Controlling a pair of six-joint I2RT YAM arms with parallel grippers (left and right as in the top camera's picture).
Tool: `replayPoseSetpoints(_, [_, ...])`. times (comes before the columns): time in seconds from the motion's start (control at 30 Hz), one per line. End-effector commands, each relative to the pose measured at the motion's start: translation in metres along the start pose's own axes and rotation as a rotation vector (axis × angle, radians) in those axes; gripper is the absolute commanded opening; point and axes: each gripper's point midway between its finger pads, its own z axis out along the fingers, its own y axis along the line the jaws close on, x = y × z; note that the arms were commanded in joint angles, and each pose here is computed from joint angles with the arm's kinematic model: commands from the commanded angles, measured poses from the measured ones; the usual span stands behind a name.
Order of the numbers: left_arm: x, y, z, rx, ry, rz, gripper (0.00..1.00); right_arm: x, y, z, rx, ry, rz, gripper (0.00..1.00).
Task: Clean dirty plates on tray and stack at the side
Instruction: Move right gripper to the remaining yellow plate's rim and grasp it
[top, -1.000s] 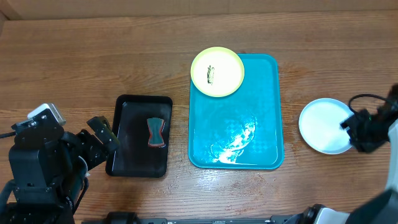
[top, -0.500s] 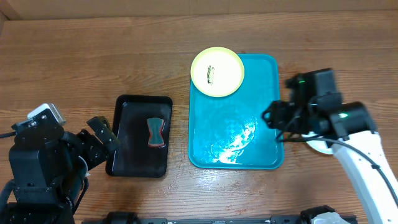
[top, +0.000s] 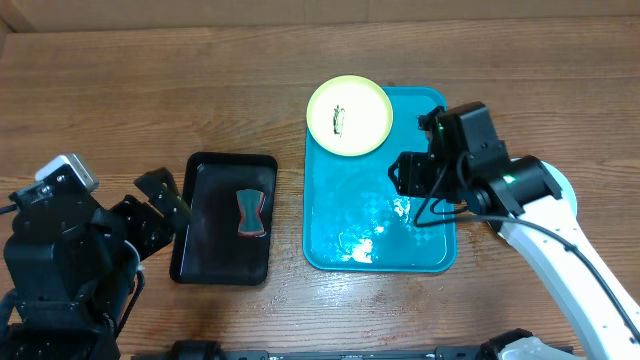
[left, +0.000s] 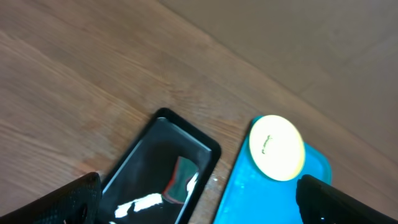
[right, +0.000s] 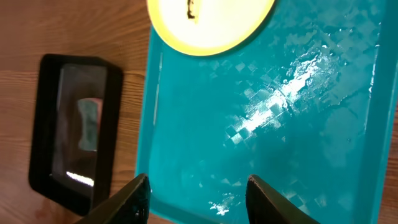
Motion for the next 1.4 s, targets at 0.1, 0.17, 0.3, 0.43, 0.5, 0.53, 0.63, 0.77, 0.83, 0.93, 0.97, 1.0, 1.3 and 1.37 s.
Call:
replayPoseSetpoints(0.1, [0.011,-0.016,0.009,0.068,0.088,-0.013,1.0,-0.045,-0.009,0.021,0.097,-0.027,-0.059,0.53])
replayPoseSetpoints(0.17, [0.014,-0.014,0.016,0.046,0.117,-0.01,1.0,-0.068,-0.016,0.029,0.138,-0.052,-0.048,0.53])
replayPoseSetpoints(0.3, [0.018,-0.013,0.027,0.018,0.156,-0.007,1.0,-0.108,-0.045,0.052,0.233,-0.131,-0.016,0.56])
replayPoseSetpoints(0.43, [0.023,-0.012,0.038,-0.013,0.198,-0.003,1.0,-0.134,-0.072,0.089,0.215,-0.173,0.026,0.61])
replayPoseSetpoints(0.5, [0.027,-0.009,0.043,-0.033,0.227,0.0,1.0,-0.139,-0.078,0.104,0.195,-0.178,0.034,0.61])
replayPoseSetpoints(0.53, [0.029,-0.008,0.045,-0.042,0.239,0.001,1.0,-0.141,-0.079,0.114,0.178,-0.178,0.036,0.57])
replayPoseSetpoints(0.63, [0.036,-0.007,0.054,-0.069,0.287,0.005,1.0,-0.134,-0.076,0.149,0.101,-0.13,0.035,0.56])
replayPoseSetpoints(0.77, [0.06,-0.01,0.057,-0.05,0.428,0.028,1.0,-0.114,-0.07,0.186,0.042,-0.055,0.028,0.56])
replayPoseSetpoints(0.83, [0.064,-0.014,0.059,-0.021,0.459,0.07,1.0,-0.106,-0.072,0.196,0.048,-0.028,0.029,0.55])
replayPoseSetpoints(0.93, [0.066,-0.017,0.058,0.008,0.474,0.102,1.0,-0.101,-0.076,0.202,0.068,-0.014,0.032,0.28])
replayPoseSetpoints(0.97, [0.066,-0.018,0.058,0.011,0.473,0.11,1.0,-0.1,-0.078,0.202,0.075,-0.01,0.033,0.15])
replayPoseSetpoints(1.0, [0.066,-0.017,0.058,0.013,0.473,0.122,1.0,-0.1,-0.077,0.2,0.075,-0.009,0.035,0.06])
replayPoseSetpoints(1.3, [0.066,-0.017,0.054,0.034,0.464,0.188,0.98,-0.099,-0.077,0.14,0.123,0.009,0.074,0.04])
replayPoseSetpoints(1.37, [0.065,-0.017,0.054,0.033,0.461,0.193,0.97,-0.096,-0.075,0.115,0.153,0.008,0.075,0.04])
